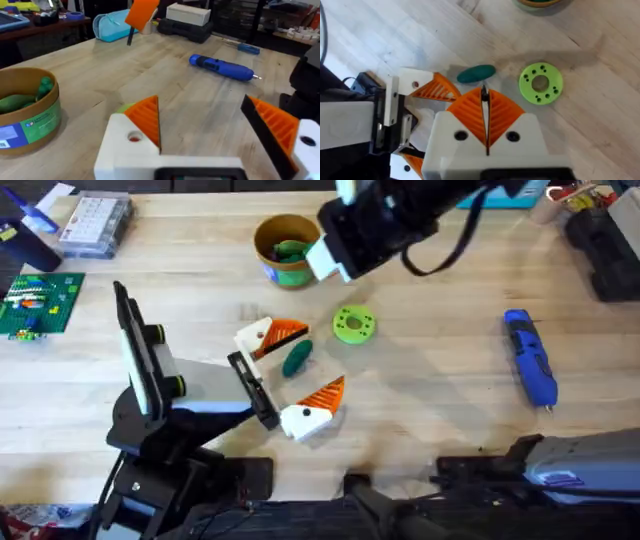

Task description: Pick up the gripper from the table and insert it into the empty holder that is missing its gripper. Then pick up a screw, insert it into the mounting hole, and use the screwdriver to tighten it. Finally, clean up the table by picking up the vegetable and placing it into the bucket.

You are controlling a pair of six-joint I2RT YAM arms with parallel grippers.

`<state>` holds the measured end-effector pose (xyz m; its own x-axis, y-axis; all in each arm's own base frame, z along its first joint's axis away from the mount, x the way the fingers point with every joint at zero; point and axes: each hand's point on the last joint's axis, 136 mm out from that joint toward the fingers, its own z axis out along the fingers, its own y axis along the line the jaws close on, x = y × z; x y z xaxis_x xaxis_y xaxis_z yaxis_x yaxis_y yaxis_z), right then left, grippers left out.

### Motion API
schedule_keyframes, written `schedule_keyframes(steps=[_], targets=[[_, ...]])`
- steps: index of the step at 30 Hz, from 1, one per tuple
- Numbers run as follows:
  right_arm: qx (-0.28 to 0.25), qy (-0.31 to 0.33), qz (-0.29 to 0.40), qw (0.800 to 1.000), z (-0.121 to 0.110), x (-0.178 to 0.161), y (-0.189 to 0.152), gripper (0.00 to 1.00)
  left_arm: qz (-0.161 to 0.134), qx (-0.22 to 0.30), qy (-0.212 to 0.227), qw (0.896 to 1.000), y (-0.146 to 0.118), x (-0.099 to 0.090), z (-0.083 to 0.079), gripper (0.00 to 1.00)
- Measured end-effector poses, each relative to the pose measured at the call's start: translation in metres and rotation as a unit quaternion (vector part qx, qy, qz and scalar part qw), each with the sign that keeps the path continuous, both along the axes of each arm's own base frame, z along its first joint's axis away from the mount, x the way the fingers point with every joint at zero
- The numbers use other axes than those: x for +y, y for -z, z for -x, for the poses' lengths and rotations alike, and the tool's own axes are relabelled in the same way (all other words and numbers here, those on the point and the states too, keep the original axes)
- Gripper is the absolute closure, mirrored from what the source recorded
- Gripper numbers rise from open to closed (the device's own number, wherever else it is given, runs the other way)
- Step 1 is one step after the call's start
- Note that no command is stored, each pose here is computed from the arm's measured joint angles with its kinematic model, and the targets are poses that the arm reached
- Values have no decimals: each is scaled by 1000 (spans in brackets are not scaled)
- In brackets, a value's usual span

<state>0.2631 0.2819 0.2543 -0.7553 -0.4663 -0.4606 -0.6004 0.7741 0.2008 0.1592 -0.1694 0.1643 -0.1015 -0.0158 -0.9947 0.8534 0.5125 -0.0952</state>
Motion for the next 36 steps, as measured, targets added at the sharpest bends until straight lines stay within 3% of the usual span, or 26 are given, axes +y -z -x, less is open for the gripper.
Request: schedule_keyframes(steps=[13,24,36], targets=[[-20,-111,-3,994,35,67,-9,998,0,0,0,1000,0,0,0,7],[-8,-148,11,989,61,80,0,998,0,0,0,1000,0,0,0,7],[6,-149,28,988,62,78,11,998,0,0,0,1000,0,0,0,7]])
